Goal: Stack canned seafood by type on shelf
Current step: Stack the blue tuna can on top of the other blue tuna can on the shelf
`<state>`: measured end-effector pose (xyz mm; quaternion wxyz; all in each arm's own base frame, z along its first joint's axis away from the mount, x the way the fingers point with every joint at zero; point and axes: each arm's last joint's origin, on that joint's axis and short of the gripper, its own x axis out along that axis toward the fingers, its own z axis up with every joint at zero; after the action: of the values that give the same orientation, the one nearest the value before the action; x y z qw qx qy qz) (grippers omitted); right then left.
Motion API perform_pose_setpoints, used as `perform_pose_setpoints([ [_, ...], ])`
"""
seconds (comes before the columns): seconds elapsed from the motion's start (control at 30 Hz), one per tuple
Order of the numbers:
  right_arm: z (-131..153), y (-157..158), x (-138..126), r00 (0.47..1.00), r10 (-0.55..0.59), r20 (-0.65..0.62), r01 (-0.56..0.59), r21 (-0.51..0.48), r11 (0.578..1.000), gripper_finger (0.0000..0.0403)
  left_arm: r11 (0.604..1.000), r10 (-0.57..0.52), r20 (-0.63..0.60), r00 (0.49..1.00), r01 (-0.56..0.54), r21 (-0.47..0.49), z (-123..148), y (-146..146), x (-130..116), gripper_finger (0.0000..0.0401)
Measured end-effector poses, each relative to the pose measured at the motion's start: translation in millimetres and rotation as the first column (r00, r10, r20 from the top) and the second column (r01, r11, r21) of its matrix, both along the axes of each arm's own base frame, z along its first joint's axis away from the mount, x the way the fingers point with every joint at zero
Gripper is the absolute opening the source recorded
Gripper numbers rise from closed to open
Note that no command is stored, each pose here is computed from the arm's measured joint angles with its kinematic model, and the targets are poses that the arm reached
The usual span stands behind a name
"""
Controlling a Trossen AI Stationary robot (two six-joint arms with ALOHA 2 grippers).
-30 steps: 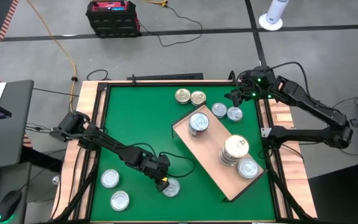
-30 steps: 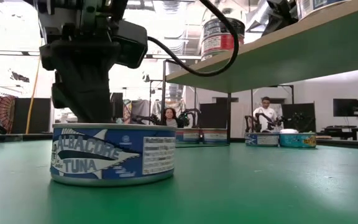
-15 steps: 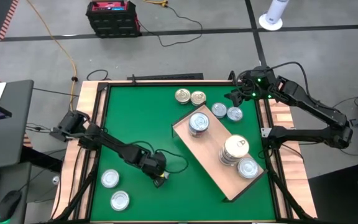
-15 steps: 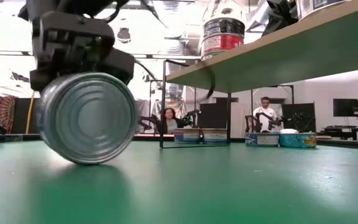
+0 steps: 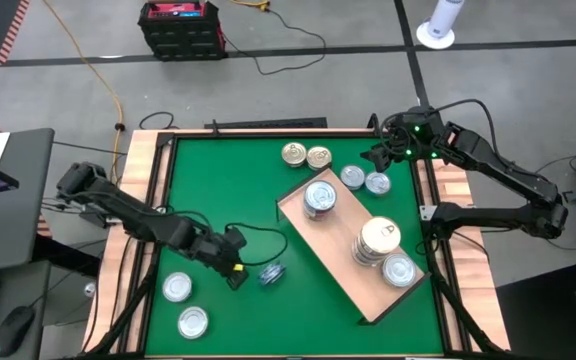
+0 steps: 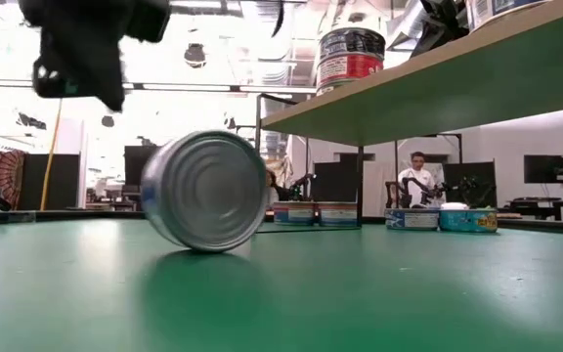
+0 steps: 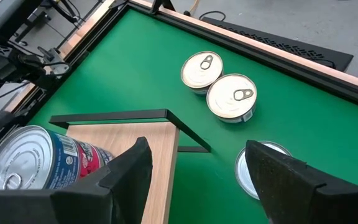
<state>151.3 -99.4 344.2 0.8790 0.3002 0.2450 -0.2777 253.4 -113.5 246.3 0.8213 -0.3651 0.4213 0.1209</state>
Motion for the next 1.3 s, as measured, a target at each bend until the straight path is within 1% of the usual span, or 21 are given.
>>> perform_pose_setpoints([
  [0.07, 0, 0, 0, 1.000, 0.002, -0.001, -0.002, -0.002, 1.000, 0.0281, 1.000, 0.007, 0.061, 0.998, -0.006, -0.013, 4, -2, 4, 0.0094],
  [0.13, 0, 0, 0, 1.000, 0.002, -0.001, -0.002, -0.002, 1.000, 0.0281, 1.000, 0.014, 0.090, 0.996, -0.012, -0.022, 5, -3, 7, 0.0143],
  [0.2, 0, 0, 0, 1.000, 0.002, -0.001, -0.002, -0.002, 1.000, 0.0281, 0.999, 0.032, 0.133, 0.991, -0.030, -0.022, 3, -1, 16, 0.0195],
  [0.27, 0, 0, 0, 1.000, 0.001, 0.001, -0.001, -0.003, 1.000, 0.0281, 1.000, 0.028, 0.169, 0.985, -0.027, -0.007, -1, -1, 26, 0.0245],
  [0.33, 0, 0, 0, 1.000, 0.001, 0.000, -0.001, -0.002, 1.000, 0.0281, 0.999, 0.001, 0.194, 0.981, -0.008, 0.036, -3, -2, 40, 0.0286],
  [0.37, 0, 0, 0, 1.000, 0.001, 0.000, -0.001, -0.002, 1.000, 0.0281, 0.997, -0.015, 0.194, 0.981, 0.000, 0.078, -3, -4, 47, 0.0302],
  [0.4, 0, 0, 0, 1.000, -0.001, 0.002, 0.001, 0.001, 1.000, 0.0281, 0.992, -0.039, 0.182, 0.983, 0.016, 0.126, -4, -6, 53, 0.0314],
  [0.47, 0, 0, 0, 1.000, -0.007, 0.004, 0.007, 0.009, 1.000, 0.0281, 0.970, -0.073, 0.135, 0.988, 0.039, 0.238, -4, -10, 67, 0.0326],
  [0.57, 0, 0, 0, 1.000, -0.013, 0.007, 0.013, 0.016, 1.000, 0.0281, 0.918, -0.066, 0.046, 0.997, 0.043, 0.395, -3, -16, 84, 0.0327],
  [0.6, 0, 0, 0, 1.000, -0.015, 0.008, 0.014, 0.018, 1.000, 0.0281, 0.903, -0.058, 0.024, 0.998, 0.042, 0.427, -4, -17, 89, 0.0326],
  [0.63, 0, 0, 0, 1.000, -0.015, 0.008, 0.014, 0.018, 1.000, 0.0281, 0.897, -0.056, 0.003, 0.998, 0.049, 0.440, -6, -19, 94, 0.0324],
  [0.7, 0, 0, 0, 1.000, -0.015, 0.008, 0.015, 0.018, 1.000, 0.0281, 0.901, -0.071, -0.036, 0.997, 0.080, 0.427, -12, -22, 102, 0.0323],
  [0.8, 0, 0, 0, 1.000, -0.015, 0.008, 0.015, 0.018, 1.000, 0.0281, 0.936, -0.110, -0.088, 0.990, 0.133, 0.325, -26, -26, 109, 0.0322],
  [0.9, 0, 0, 0, 1.000, -0.014, 0.008, 0.014, 0.018, 1.000, 0.0281, 0.959, -0.117, -0.146, 0.982, 0.150, 0.239, -34, -28, 108, 0.0322],
  [0.97, 0, 0, 0, 1.000, -0.014, 0.008, 0.014, 0.017, 1.000, 0.0281, 0.963, -0.101, -0.183, 0.978, 0.143, 0.230, -35, -28, 104, 0.0318],
  [1.03, 0, 0, 0, 1.000, -0.014, 0.009, 0.014, 0.017, 1.000, 0.0281, 0.960, -0.097, -0.199, 0.975, 0.144, 0.241, -34, -28, 101, 0.0306],
  [1.1, 0, 0, 0, 1.000, -0.014, 0.011, 0.014, 0.015, 1.000, 0.0281, 0.952, -0.113, -0.219, 0.969, 0.169, 0.256, -33, -28, 98, 0.0286],
  [1.17, 1, 0, 0, 1.000, -0.014, 0.014, 0.014, 0.013, 1.000, 0.0281, 0.939, -0.156, -0.229, 0.961, 0.216, 0.269, -33, -29, 97, 0.0257],
  [1.3, 2, -1, 1, 0.999, -0.014, 0.032, 0.014, 0.002, 1.000, 0.0281, 0.895, -0.256, -0.301, 0.918, 0.343, 0.286, -40, -31, 93, 0.0185],
])
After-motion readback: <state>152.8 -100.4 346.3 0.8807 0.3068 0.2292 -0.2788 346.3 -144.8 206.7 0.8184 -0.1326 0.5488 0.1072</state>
